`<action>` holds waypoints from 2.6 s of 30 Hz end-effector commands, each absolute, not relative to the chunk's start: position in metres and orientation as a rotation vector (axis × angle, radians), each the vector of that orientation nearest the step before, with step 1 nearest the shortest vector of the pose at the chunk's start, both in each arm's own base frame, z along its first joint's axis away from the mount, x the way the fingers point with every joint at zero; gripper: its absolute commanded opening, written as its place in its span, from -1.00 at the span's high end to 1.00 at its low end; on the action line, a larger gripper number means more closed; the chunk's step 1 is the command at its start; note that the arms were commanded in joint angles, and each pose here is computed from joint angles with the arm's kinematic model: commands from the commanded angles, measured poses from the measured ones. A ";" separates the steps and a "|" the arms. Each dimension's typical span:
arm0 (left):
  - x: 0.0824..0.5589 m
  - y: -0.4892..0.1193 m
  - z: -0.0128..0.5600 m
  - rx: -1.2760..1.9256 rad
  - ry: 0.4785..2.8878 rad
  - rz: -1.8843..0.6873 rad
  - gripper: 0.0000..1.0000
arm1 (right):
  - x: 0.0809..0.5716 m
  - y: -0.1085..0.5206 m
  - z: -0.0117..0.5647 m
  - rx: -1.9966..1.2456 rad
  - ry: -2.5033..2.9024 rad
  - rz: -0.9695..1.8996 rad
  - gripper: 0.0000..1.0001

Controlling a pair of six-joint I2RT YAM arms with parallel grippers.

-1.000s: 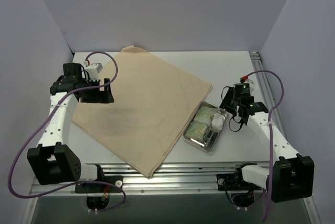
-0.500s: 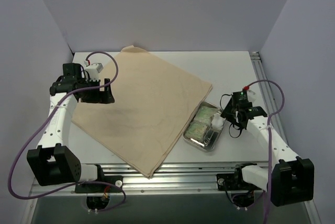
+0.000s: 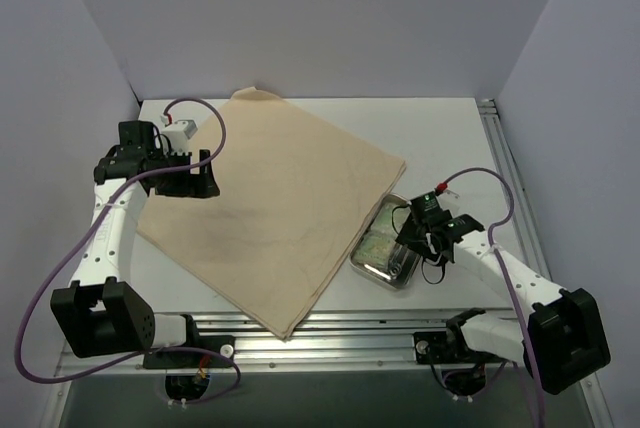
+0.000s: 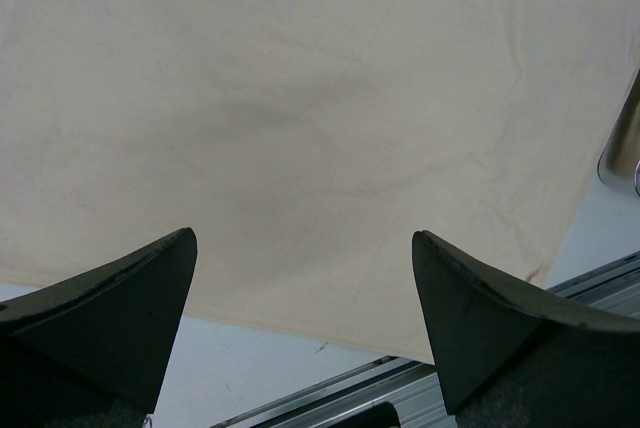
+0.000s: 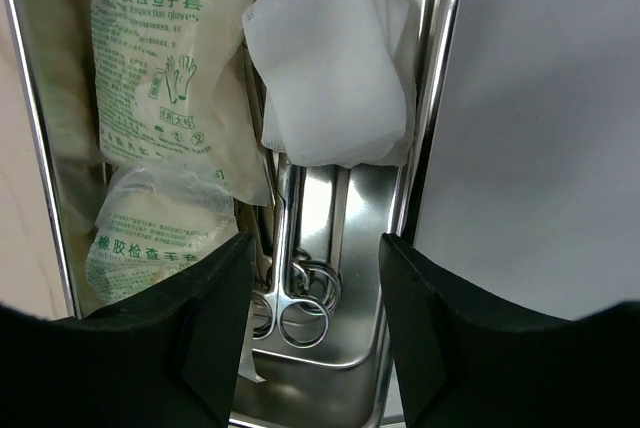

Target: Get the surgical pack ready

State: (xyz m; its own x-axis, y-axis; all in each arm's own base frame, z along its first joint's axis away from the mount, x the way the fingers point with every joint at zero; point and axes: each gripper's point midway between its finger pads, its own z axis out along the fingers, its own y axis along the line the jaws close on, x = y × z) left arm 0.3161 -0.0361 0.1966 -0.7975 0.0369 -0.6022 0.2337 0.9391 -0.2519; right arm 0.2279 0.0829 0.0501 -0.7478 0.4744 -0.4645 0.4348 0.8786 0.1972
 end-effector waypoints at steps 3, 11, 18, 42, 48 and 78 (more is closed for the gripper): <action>0.317 -0.037 0.217 0.218 2.406 -0.431 -0.97 | 0.208 0.070 0.033 0.743 2.555 0.011 0.05; 0.317 -0.037 0.217 0.217 2.407 -0.434 -0.97 | 0.210 0.067 0.048 0.704 2.535 -0.055 0.12; 0.318 -0.037 0.216 0.213 2.408 -0.436 -0.97 | 0.219 0.061 0.092 0.653 2.491 -0.111 0.13; 0.313 -0.040 0.224 0.232 2.380 -0.478 -0.97 | 0.183 0.063 0.013 0.802 2.590 -0.123 0.14; 0.313 -0.041 0.224 0.231 2.378 -0.487 -0.97 | 0.186 0.062 0.020 0.822 2.529 -0.072 0.31; 0.313 -0.037 0.227 0.214 2.377 -0.479 -0.97 | 0.202 0.050 0.067 0.906 2.284 0.019 1.00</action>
State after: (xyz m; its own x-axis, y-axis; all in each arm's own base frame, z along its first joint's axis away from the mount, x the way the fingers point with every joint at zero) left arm 0.3091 -0.0375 0.2044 -0.7931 0.0115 -0.6090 0.2439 0.9221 -0.3003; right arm 0.1855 0.0539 0.0492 -0.6400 0.5645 -0.5213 0.5694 0.8040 0.1715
